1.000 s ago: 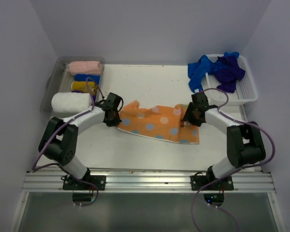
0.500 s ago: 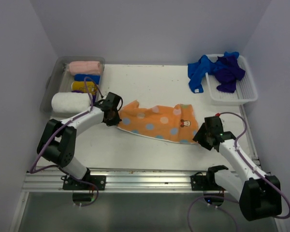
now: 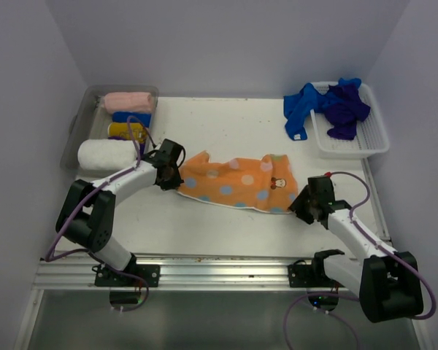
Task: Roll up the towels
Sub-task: Flatten the towel
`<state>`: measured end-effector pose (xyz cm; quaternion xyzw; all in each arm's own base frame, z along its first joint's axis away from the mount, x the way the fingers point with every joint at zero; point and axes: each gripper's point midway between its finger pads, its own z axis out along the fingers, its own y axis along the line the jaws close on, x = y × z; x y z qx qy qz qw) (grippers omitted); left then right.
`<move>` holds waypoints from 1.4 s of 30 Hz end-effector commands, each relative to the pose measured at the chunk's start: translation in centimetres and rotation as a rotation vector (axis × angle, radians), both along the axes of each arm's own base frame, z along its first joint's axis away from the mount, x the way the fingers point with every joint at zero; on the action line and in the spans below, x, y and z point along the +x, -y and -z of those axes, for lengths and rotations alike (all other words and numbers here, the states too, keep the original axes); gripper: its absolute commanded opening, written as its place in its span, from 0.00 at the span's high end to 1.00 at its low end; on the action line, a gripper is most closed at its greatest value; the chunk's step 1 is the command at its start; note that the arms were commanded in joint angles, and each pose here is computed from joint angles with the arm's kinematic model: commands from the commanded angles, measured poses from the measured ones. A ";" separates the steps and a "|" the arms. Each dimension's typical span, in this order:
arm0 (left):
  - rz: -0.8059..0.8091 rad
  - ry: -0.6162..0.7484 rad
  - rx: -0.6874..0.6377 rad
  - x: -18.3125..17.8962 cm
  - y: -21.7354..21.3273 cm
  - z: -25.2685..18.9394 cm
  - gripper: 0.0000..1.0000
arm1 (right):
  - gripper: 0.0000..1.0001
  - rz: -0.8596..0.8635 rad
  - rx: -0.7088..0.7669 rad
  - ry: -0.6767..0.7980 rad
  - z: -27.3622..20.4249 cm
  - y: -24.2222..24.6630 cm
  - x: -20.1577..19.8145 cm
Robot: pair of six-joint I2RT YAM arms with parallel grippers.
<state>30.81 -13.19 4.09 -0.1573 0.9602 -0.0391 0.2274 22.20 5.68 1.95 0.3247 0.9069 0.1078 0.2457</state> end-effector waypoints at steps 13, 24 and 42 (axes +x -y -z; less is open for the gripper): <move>-0.014 0.054 -0.015 0.9 0.0 -1.7 1.00 | 1.00 0.095 -0.109 0.105 -3.3 2.6 2.2; -0.006 0.071 -0.021 0.9 0.0 -2.5 1.00 | 0.61 0.084 -0.108 0.092 -3.0 2.6 1.2; -0.008 0.060 -0.021 0.5 -0.1 -1.9 1.00 | 0.53 -0.022 -0.157 -0.019 0.2 2.3 2.2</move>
